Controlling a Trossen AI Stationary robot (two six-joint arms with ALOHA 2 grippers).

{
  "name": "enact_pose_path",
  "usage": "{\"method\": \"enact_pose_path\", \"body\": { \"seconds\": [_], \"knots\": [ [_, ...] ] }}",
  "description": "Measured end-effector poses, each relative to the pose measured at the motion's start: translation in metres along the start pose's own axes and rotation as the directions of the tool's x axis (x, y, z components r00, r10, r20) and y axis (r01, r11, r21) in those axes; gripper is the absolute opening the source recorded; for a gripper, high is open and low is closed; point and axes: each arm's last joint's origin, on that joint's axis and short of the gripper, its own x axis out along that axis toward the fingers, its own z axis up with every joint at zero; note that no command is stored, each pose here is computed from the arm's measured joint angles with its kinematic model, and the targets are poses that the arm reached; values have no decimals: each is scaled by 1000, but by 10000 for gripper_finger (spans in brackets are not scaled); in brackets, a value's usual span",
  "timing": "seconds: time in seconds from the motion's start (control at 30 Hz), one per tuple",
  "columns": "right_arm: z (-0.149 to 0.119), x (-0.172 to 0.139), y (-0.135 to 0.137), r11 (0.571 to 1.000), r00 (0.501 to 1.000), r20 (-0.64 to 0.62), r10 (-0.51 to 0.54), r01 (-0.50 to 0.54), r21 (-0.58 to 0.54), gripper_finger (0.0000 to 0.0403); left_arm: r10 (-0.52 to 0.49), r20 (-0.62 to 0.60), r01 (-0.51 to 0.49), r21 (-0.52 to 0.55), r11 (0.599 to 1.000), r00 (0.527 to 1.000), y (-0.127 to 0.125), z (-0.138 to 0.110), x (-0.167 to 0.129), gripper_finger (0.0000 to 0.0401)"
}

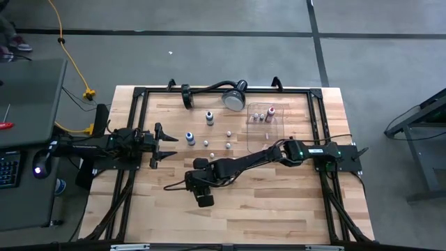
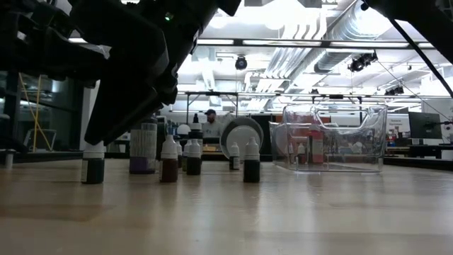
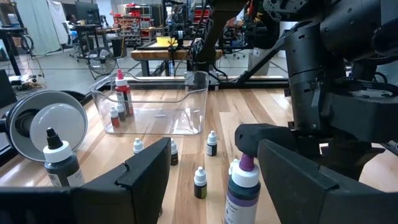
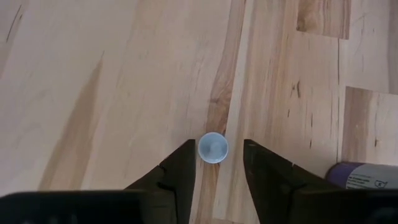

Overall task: Pick & Place food coloring
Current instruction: Put the small blue food coloring bottle into the transparent bin

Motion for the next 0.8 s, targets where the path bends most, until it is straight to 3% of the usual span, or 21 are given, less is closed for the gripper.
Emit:
{"method": "enact_pose_path", "body": {
  "seconds": [0.8],
  "knots": [
    [0,0,2,999,999,0,46,-46,-1,7,0,0,0,0,1000,1000,0,0,0,239]
  ]
}}
